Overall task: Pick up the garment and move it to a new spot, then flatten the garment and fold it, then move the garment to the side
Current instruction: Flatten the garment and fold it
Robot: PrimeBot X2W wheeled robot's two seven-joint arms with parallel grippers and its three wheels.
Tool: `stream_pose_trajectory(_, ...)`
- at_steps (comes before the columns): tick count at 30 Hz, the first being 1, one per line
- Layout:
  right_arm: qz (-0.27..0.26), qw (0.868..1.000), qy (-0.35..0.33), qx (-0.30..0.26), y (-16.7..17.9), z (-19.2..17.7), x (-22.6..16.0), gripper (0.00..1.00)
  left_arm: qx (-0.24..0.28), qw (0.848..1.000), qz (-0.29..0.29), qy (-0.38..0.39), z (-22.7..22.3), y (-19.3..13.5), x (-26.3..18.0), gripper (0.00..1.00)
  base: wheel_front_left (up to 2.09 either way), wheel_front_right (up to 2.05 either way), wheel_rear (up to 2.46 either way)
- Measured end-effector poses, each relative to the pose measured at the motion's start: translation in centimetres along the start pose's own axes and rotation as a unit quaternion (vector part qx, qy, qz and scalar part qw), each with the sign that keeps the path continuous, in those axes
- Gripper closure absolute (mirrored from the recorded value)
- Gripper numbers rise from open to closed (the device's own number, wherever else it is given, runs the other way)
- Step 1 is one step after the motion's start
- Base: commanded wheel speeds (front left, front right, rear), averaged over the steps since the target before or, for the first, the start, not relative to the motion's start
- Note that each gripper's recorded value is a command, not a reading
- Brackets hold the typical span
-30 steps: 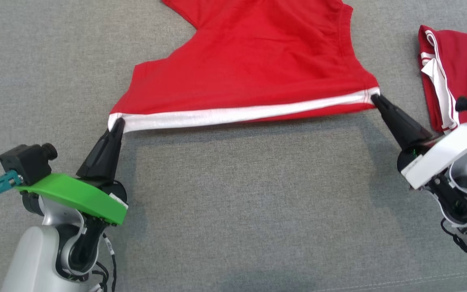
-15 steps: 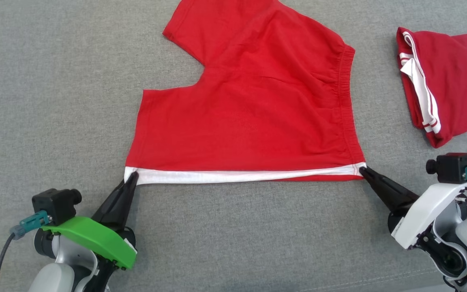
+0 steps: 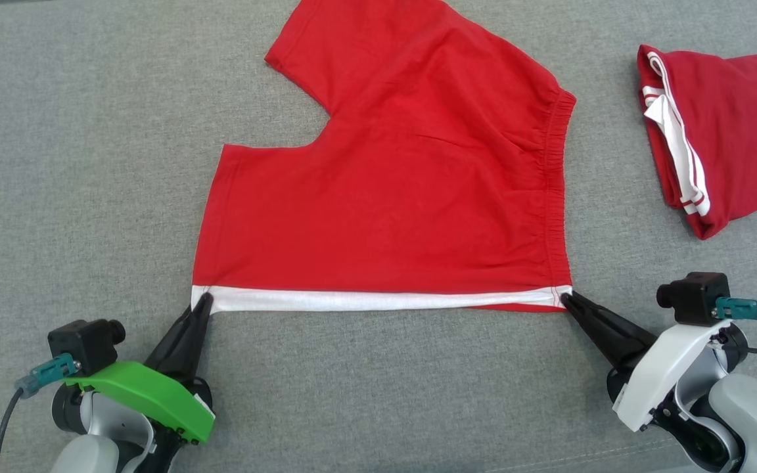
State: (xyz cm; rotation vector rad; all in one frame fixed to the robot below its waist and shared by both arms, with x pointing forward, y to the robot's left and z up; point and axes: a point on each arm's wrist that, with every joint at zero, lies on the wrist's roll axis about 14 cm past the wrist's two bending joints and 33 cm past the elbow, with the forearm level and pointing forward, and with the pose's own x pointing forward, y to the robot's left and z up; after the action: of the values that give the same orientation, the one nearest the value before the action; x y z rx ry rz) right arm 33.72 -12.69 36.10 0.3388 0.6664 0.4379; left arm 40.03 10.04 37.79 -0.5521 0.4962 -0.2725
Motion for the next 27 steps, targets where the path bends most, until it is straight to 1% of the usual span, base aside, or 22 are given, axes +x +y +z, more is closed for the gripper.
stream_pose_trajectory(1,0.002,1.000,0.001,-0.010,0.1,0.0,0.0,0.92,-0.003,1.000,0.002,0.001,-0.2,0.0,0.0,1.00,0.00,0.00,0.00)
stream_pose_trajectory(2,0.005,1.000,-0.001,-0.023,0.3,0.0,0.1,0.79,-0.006,1.000,0.005,0.003,-0.4,0.2,-0.1,1.00,0.00,0.00,0.00)
stream_pose_trajectory(4,0.009,0.999,0.000,-0.035,0.5,-0.1,0.2,0.74,-0.008,1.000,0.009,0.003,-0.6,0.4,-0.1,0.87,0.00,0.00,0.00)
stream_pose_trajectory(5,0.009,0.999,0.000,-0.043,0.5,-0.1,0.2,0.62,-0.008,1.000,0.011,0.004,-0.7,0.5,-0.2,0.78,0.00,0.00,0.00)
stream_pose_trajectory(6,0.007,0.999,-0.003,-0.053,0.5,-0.1,0.2,0.45,-0.009,1.000,0.012,0.002,-0.7,0.6,-0.2,0.67,0.00,0.00,0.00)
stream_pose_trajectory(7,0.008,0.998,-0.004,-0.060,0.5,-0.1,0.2,0.30,-0.010,1.000,0.012,0.000,-0.7,0.6,-0.2,0.51,0.00,0.00,0.00)
stream_pose_trajectory(8,0.009,0.998,-0.004,-0.069,0.5,-0.1,0.2,0.14,-0.010,1.000,0.012,-0.001,-0.8,0.6,-0.1,0.27,0.00,0.00,0.00)
stream_pose_trajectory(9,0.007,0.997,-0.007,-0.081,0.5,0.0,0.2,0.00,-0.011,1.000,0.013,-0.001,-0.8,0.7,-0.1,0.12,0.00,0.00,0.00)
stream_pose_trajectory(10,0.007,0.996,-0.010,-0.090,0.5,0.2,0.3,0.00,-0.010,1.000,0.014,-0.002,-0.7,0.7,-0.1,0.02,0.00,0.00,0.00)
stream_pose_trajectory(11,0.005,0.995,-0.013,-0.096,0.5,0.3,0.3,0.00,-0.010,1.000,0.016,-0.003,-0.7,0.8,-0.1,0.00,0.00,0.00,0.00)
stream_pose_trajectory(17,0.006,0.990,-0.041,-0.138,1.2,1.2,0.1,0.00,-0.005,1.000,0.018,-0.011,-0.4,0.8,-0.3,0.00,0.00,0.00,0.00)
stream_pose_trajectory(23,-0.008,0.985,-0.087,-0.151,1.4,3.1,-0.7,0.00,0.003,0.999,0.020,-0.035,0.7,0.8,-0.8,0.00,0.00,0.00,0.00)
stream_pose_trajectory(25,-0.012,0.984,-0.091,-0.153,1.4,3.3,-1.0,0.00,0.005,0.999,0.021,-0.041,1.0,0.9,-1.0,0.00,0.00,0.00,0.00)
stream_pose_trajectory(27,-0.027,0.982,-0.103,-0.154,1.0,3.8,-1.6,0.00,0.010,0.998,0.019,-0.055,1.7,0.7,-1.2,0.00,0.00,0.00,0.00)
